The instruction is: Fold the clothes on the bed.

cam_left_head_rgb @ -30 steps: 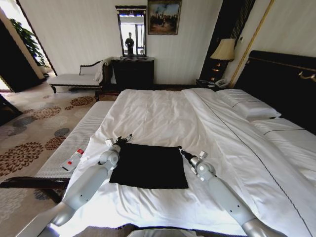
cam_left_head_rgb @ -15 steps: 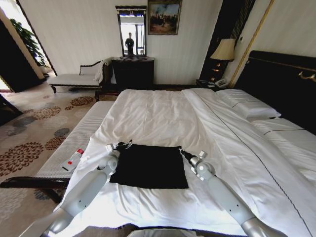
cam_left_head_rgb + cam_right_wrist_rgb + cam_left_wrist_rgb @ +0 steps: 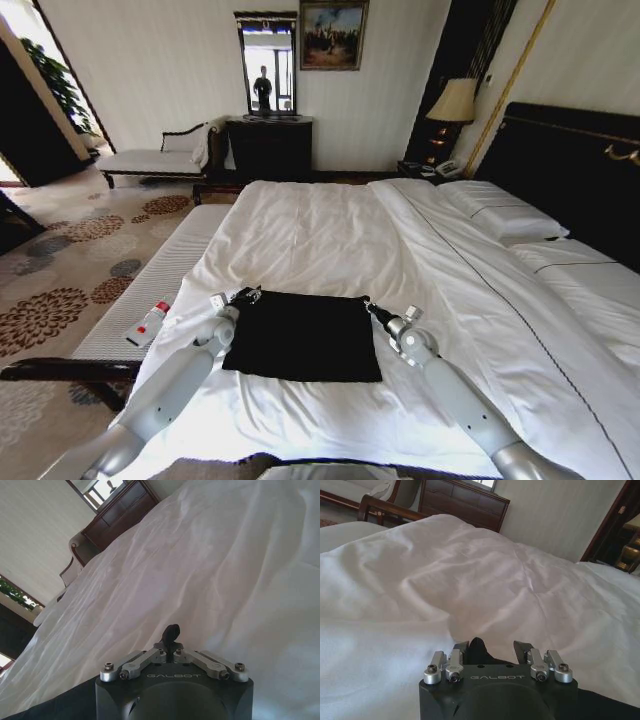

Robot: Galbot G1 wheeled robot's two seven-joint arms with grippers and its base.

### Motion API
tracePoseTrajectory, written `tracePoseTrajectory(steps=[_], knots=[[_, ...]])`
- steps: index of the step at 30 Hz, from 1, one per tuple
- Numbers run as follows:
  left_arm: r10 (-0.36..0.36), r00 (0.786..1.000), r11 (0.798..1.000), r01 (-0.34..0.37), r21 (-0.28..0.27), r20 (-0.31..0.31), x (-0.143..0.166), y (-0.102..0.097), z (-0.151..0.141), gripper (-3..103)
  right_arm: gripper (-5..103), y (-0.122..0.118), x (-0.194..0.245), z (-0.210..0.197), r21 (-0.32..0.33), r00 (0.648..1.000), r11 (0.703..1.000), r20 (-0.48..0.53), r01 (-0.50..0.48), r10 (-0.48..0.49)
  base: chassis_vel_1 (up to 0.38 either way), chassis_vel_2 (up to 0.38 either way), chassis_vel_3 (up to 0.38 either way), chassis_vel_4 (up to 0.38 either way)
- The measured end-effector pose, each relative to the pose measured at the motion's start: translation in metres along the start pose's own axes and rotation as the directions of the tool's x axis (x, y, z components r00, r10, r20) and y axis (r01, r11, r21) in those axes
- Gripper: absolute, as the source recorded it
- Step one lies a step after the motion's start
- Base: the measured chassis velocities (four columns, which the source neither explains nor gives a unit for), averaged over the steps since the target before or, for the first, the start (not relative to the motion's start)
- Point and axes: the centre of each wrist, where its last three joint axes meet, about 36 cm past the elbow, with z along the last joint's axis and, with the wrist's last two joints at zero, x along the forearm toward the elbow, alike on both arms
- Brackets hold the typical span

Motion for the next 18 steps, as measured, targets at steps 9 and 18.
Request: tracePoseTrajectory(steps=[9, 18], knots=[[-0.011, 1.0, 1.0, 0.012, 0.013, -0.01, 0.0014, 0.0022, 0.0008, 25, 2, -0.003, 0.0021, -0.0044, 0.003, 1.0, 1.0, 0.006, -0.007, 0.007, 0.0, 0.0, 0.0, 0.0], [-0.01, 1.0, 1.0, 0.011, 0.009, -0.013, 0.0028, 0.0037, 0.0015, 1, 2, -0.003, 0.0021, -0.0037, 0.001, 1.0, 1.0, 0.005, -0.007, 0.007, 0.0, 0.0, 0.0, 0.0]])
